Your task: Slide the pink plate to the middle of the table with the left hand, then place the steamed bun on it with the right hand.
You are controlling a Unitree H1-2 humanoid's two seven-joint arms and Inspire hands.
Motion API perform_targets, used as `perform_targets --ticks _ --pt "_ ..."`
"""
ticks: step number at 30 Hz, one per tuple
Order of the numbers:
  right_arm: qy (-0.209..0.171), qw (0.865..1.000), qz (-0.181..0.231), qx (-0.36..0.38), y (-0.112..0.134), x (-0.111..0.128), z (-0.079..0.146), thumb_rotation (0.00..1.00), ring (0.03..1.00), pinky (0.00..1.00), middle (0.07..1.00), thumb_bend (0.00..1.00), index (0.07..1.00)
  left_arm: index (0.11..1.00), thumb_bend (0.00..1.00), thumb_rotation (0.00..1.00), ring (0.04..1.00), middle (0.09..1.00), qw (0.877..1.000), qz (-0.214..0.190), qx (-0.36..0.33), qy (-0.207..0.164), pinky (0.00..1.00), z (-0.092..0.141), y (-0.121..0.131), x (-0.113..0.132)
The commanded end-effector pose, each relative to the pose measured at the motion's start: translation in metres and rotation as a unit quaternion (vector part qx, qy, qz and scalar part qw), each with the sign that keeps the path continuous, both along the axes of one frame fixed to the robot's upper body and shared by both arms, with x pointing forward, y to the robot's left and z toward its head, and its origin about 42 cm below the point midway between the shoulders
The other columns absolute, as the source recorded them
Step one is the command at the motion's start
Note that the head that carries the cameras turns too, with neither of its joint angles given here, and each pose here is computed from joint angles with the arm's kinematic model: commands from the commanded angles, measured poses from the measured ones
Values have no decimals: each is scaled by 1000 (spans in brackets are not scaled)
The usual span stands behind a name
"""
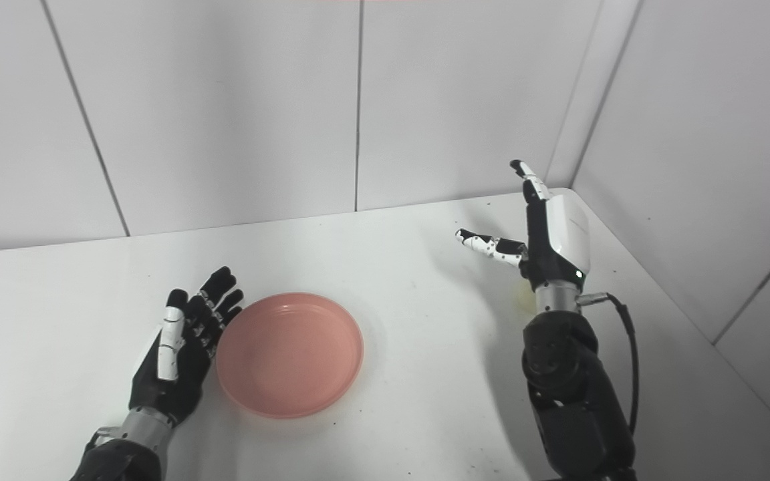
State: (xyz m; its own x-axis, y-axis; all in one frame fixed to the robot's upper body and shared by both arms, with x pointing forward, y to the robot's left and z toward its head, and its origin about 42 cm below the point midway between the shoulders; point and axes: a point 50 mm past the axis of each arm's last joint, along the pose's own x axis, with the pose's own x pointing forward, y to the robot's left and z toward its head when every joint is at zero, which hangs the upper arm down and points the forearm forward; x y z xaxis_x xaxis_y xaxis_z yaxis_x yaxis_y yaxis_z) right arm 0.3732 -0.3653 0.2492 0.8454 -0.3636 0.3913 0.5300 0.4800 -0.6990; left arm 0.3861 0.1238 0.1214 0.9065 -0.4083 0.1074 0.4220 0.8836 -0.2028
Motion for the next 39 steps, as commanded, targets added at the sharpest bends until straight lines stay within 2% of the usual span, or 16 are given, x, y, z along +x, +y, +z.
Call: perform_targets --ticks 1,4,11,15,19,22,28,35,39 --pt "-28 998 -35 -38 -2 4 28 335 860 735 886 741 855 878 720 991 947 958 1000 8 10 25 948 -22 23 -10" --pt "0 997 -62 -52 -3 6 27 346 859 774 888 739 860 885 745 999 950 965 1000 3 20 23 944 -22 28 -9" --pt "31 992 -103 -68 -12 12 20 364 842 773 870 764 842 872 733 972 935 957 1000 -5 15 22 927 -23 36 -7" --pt "47 989 -121 -66 -19 14 16 393 853 801 874 773 846 868 736 957 926 952 1000 -4 16 24 921 -25 40 -5" --pt "65 988 -129 -51 -25 15 13 381 888 839 899 773 862 864 754 950 927 950 1000 -4 16 25 916 -26 42 -4" --pt "77 987 -134 -44 -29 16 11 373 892 805 913 789 866 857 744 943 922 941 1000 -1 14 28 913 -27 42 -3" --pt "128 983 -131 -28 -36 17 7 353 870 689 900 779 877 862 734 958 928 946 999 -4 17 27 920 -28 43 -4" --pt "189 976 -109 -4 -43 19 6 313 828 621 889 790 870 873 719 967 933 954 1000 -8 14 26 930 -23 43 -5" --pt "238 966 -99 -14 -44 21 6 315 810 615 876 812 861 872 717 973 930 951 999 -7 17 26 929 -22 42 -5"
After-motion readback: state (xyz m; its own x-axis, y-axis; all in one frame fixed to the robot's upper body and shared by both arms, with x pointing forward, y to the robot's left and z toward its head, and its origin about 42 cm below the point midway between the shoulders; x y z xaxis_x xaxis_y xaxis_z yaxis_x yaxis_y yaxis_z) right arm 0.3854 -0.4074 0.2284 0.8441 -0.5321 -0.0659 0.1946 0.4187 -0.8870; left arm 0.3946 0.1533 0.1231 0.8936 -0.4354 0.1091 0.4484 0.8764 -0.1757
